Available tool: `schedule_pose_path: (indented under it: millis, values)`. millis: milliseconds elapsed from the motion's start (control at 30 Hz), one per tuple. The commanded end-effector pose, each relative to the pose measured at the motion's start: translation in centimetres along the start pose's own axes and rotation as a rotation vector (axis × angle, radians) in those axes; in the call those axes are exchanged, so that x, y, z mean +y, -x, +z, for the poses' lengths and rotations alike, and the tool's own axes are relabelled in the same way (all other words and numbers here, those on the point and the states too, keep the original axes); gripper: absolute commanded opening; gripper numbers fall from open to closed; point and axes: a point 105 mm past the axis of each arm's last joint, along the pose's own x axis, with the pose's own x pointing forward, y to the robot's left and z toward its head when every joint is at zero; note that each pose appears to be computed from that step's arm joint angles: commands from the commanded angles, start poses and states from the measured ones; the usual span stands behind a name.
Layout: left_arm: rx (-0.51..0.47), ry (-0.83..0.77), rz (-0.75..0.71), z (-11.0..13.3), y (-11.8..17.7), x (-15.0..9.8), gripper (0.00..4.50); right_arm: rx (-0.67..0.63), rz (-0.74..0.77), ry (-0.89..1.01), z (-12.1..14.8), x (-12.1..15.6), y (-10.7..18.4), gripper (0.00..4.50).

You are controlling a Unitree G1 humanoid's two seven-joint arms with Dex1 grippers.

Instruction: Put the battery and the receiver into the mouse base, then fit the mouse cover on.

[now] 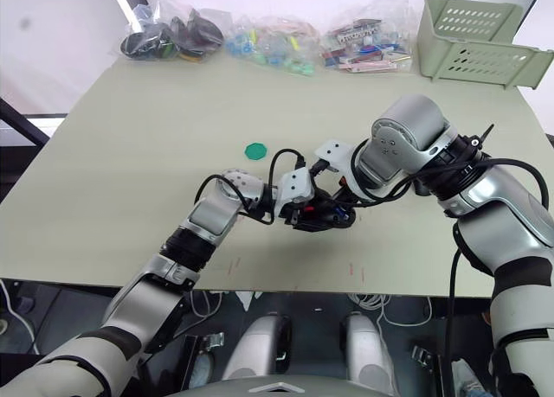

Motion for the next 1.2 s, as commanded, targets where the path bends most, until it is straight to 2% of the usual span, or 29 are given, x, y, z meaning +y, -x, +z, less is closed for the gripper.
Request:
schedule_pose_path:
  millis: [33,200,233,267,300,433,533,767,933,1033,1100,1167,1200]
  values:
    - [-0.018,-0.024,-0.002,0.9,-0.7,0.0,2.97,-0.006,0.048,0.03,0.2,1.3,-0.3,0.0]
    - [-0.019,-0.023,0.002,0.8,-0.8,0.0,2.97,0.005,0.057,0.018,-0.1,1.1,-0.3,0.0]
    - [-0.019,-0.022,0.003,0.8,-0.8,0.0,2.97,0.005,0.06,0.017,-0.2,1.1,-0.2,0.53]
    - [-0.02,-0.02,0.004,0.8,-0.8,0.0,2.97,0.002,0.055,0.022,-0.1,1.0,-0.1,0.68]
    - [-0.02,-0.019,0.004,0.7,-0.8,0.0,2.97,-0.001,0.051,0.025,-0.1,1.0,0.0,1.2]
    - [-0.02,-0.015,0.005,0.6,-0.8,0.0,2.97,-0.042,0.017,0.016,0.7,0.1,1.5,2.5]
    - [-0.019,-0.012,0.003,0.5,-0.9,0.0,2.97,-0.058,0.006,0.026,0.5,-0.4,3.0,3.85]
    - [-0.014,-0.012,0.003,0.3,-0.8,0.0,2.97,-0.087,0.006,0.047,-2.1,-0.8,5.7,3.85]
    - [-0.012,-0.011,0.002,0.3,-0.7,0.1,2.97,-0.239,-0.001,0.086,-3.0,0.2,6.2,3.85]
    - [-0.009,-0.01,0.002,0.3,-0.6,0.1,2.97,-0.392,-0.037,0.079,-3.7,0.8,5.3,3.85]
    - [-0.006,-0.01,0.003,0.3,-0.5,0.2,2.97,-0.589,-0.042,0.077,-2.9,1.6,5.3,3.85]
    - [-0.006,-0.009,0.003,0.3,-0.4,0.2,2.97,-0.681,-0.017,0.026,-2.9,1.9,5.3,3.85]
    - [-0.005,-0.009,0.002,0.3,-0.4,0.1,2.97,-0.711,-0.053,0.016,-3.0,1.6,5.2,3.85]
